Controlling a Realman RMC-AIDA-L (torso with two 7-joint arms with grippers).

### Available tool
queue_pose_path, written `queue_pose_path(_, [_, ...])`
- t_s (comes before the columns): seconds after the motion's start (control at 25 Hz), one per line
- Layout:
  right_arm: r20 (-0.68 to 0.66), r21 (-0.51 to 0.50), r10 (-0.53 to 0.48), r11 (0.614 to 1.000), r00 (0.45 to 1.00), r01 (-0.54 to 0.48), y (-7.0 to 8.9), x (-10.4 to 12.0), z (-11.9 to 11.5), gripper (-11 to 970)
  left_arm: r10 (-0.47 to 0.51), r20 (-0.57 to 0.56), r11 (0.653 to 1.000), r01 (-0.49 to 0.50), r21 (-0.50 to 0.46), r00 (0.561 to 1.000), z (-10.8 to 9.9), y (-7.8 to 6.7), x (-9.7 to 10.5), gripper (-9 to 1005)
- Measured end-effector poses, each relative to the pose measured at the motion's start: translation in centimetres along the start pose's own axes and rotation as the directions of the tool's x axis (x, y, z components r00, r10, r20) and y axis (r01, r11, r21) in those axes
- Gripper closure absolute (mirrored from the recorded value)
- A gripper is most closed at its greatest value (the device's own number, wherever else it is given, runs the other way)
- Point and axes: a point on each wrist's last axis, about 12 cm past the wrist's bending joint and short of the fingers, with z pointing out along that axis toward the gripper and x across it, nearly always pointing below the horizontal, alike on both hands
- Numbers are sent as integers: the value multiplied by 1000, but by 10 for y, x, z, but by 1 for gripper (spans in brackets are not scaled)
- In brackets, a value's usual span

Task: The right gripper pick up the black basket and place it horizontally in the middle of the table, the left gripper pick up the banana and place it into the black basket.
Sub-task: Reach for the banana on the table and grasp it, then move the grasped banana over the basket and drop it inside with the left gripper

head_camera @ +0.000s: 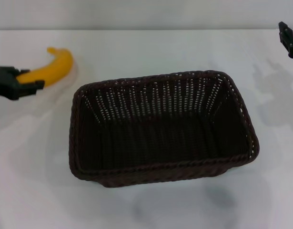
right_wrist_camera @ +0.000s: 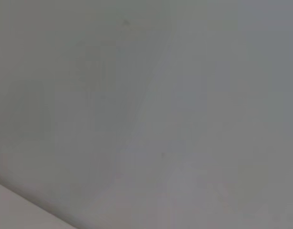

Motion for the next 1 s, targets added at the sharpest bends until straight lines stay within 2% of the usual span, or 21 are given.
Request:
queue_pose_path(0.28, [25,-7,-24,1000,999,25,2,-7,3,575,38,106,999,-39,-1,994,-36,-13,-39,515])
queue_pose_path(0.48, [56,1,-36,999,998,36,3,-11,4,575,63,185,983,-93,160,981,-48,-35,-67,514])
queue_pose_path(0.52, [64,3,-37,999,997,36,3,-12,4,575,72,185,966,-115,233,980,-47,-45,-74,514])
queue_pose_path(0.68, [79,14,-45,999,996,45,2,-14,3,575,114,150,899,-166,406,982,-35,-71,-88,514])
queue_pose_path(0.76, [80,20,-57,998,995,56,0,-14,3,574,129,130,873,-175,456,983,-31,-80,-90,513])
queue_pose_path(0.88, [81,36,-73,997,994,70,-3,-13,1,573,170,89,811,-191,553,981,-21,-98,-92,513])
queue_pose_path(1.0, [89,60,-69,996,994,64,-9,-11,0,574,173,57,778,-172,604,983,-15,-111,-93,512])
